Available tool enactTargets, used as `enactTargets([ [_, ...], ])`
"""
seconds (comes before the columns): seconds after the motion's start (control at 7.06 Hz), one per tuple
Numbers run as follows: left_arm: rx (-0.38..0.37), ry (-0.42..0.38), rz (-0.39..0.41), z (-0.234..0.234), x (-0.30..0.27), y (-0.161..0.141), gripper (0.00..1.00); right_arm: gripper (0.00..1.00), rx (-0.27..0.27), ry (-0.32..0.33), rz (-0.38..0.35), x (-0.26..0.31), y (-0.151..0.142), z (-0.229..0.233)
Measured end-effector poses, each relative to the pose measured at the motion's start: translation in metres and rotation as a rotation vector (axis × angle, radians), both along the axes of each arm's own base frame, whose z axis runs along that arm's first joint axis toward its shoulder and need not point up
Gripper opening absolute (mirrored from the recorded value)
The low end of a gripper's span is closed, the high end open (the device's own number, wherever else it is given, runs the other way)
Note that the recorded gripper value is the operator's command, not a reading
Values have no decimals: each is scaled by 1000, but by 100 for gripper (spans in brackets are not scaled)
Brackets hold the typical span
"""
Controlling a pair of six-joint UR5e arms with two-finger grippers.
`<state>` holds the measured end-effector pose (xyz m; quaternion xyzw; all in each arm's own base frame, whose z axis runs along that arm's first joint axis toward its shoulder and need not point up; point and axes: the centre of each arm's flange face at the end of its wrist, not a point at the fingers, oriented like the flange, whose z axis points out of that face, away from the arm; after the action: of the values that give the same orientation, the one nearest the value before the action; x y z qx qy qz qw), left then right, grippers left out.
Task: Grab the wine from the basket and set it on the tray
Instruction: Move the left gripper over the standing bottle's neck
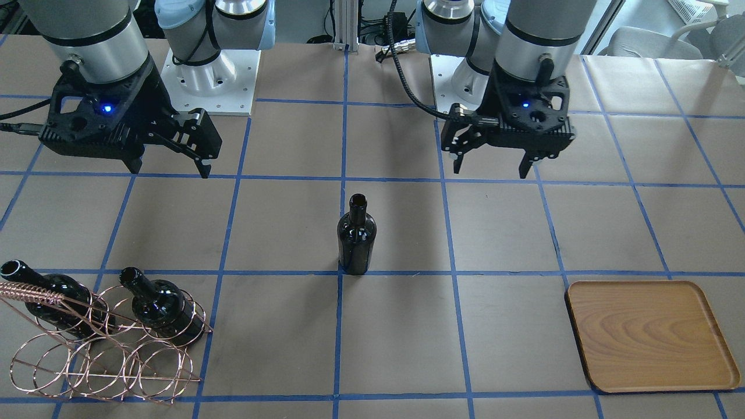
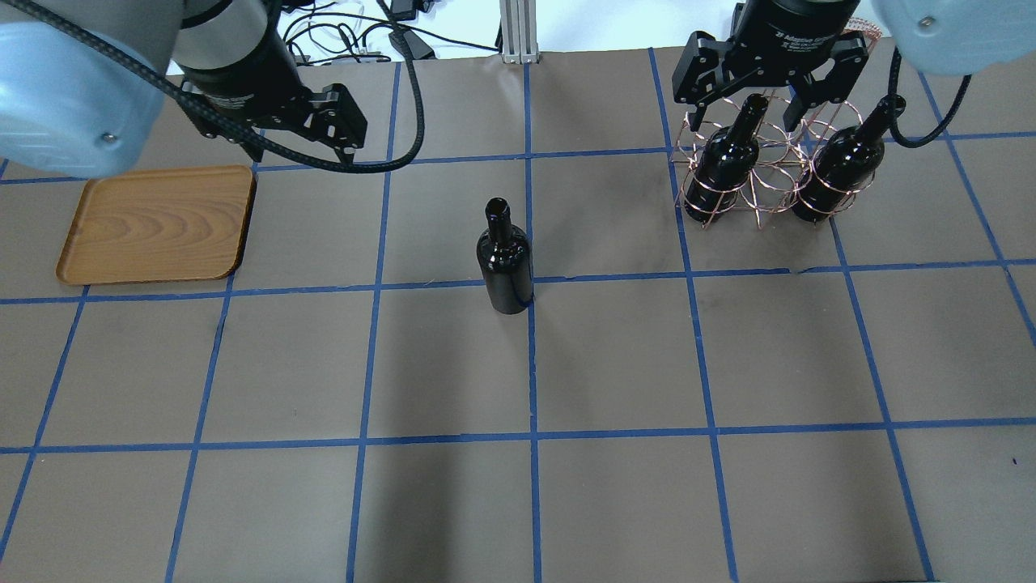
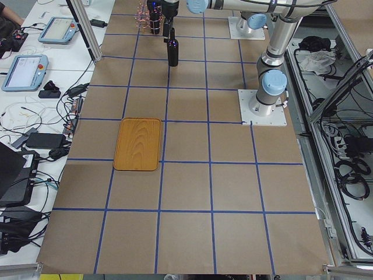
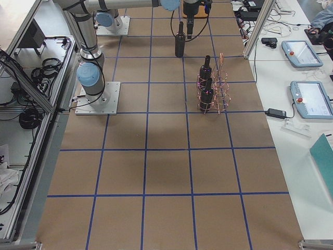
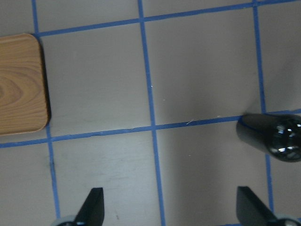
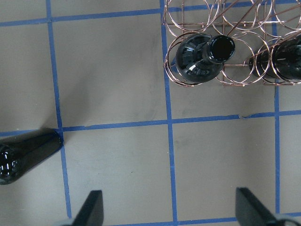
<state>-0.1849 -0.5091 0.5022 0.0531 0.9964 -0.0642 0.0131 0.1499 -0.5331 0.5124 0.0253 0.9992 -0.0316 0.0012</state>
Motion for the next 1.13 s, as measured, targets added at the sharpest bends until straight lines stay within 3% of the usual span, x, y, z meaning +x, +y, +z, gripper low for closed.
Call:
enactTargets([
  [0.57, -1, 77, -51, -26, -88, 12, 100, 100, 17, 3, 20, -2, 17, -3],
  [1.13, 77, 113, -43, -84, -130, -3, 98, 100, 17, 2, 20, -2, 29, -7],
])
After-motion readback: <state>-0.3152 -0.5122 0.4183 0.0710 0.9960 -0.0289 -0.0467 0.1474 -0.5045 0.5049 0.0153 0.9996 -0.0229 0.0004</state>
